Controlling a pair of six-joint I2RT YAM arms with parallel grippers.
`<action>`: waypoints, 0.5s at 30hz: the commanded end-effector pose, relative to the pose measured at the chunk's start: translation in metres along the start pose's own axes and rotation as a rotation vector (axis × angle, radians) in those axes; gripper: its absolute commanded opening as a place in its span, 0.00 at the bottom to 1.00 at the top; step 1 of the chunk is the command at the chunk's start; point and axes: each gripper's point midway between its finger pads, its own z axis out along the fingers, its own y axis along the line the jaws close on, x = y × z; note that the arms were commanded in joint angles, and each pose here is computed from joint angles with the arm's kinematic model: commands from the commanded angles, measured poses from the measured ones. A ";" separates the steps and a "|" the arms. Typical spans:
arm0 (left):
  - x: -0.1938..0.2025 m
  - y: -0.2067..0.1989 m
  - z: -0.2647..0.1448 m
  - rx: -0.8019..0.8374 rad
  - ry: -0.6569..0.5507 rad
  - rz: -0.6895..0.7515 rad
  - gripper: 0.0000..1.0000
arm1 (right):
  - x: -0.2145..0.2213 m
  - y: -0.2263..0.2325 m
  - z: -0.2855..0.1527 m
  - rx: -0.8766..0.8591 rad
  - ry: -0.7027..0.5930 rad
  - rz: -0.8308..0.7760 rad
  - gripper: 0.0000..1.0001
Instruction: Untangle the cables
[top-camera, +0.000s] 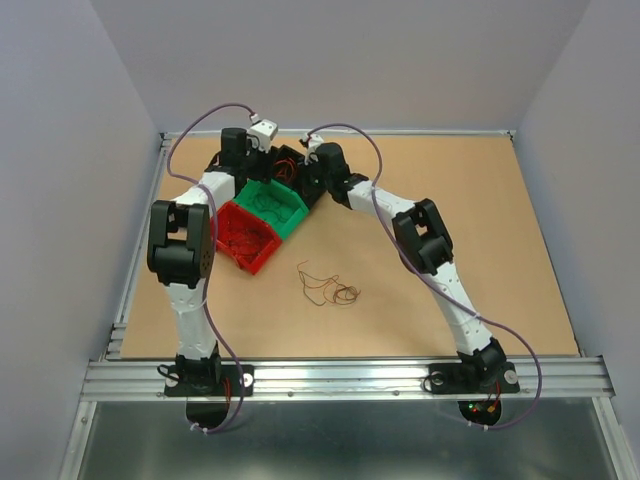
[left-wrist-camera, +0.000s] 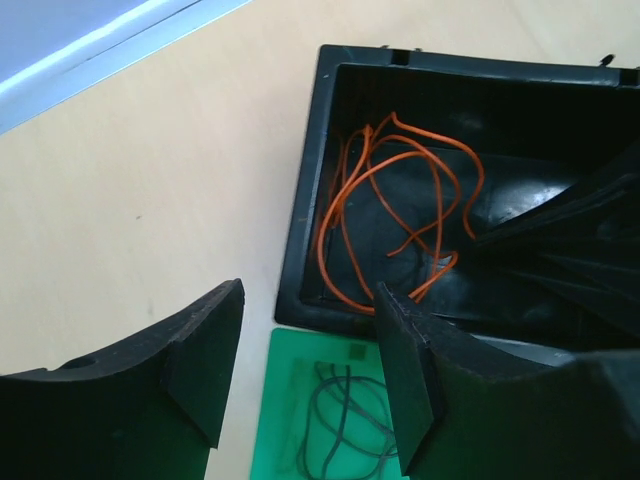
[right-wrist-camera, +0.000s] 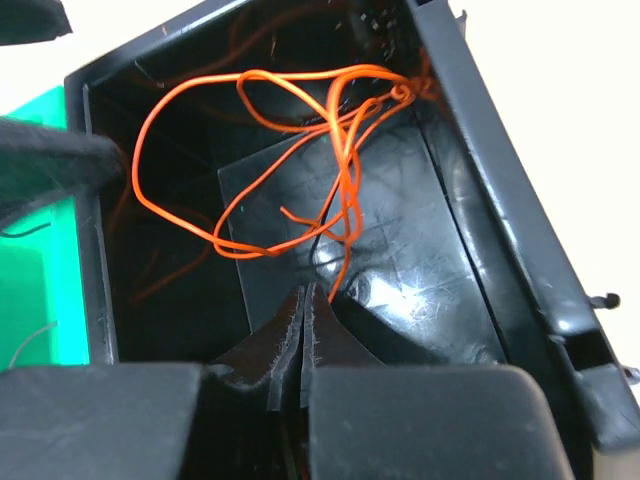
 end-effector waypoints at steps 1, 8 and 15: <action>-0.025 -0.028 -0.013 0.041 -0.041 0.025 0.65 | 0.001 0.004 -0.017 0.044 0.049 -0.009 0.01; -0.053 -0.024 -0.046 -0.009 -0.133 0.028 0.68 | -0.060 0.015 -0.032 0.062 -0.071 -0.041 0.01; -0.072 -0.025 -0.076 -0.025 -0.193 0.031 0.73 | -0.090 0.021 -0.048 0.079 -0.126 -0.060 0.30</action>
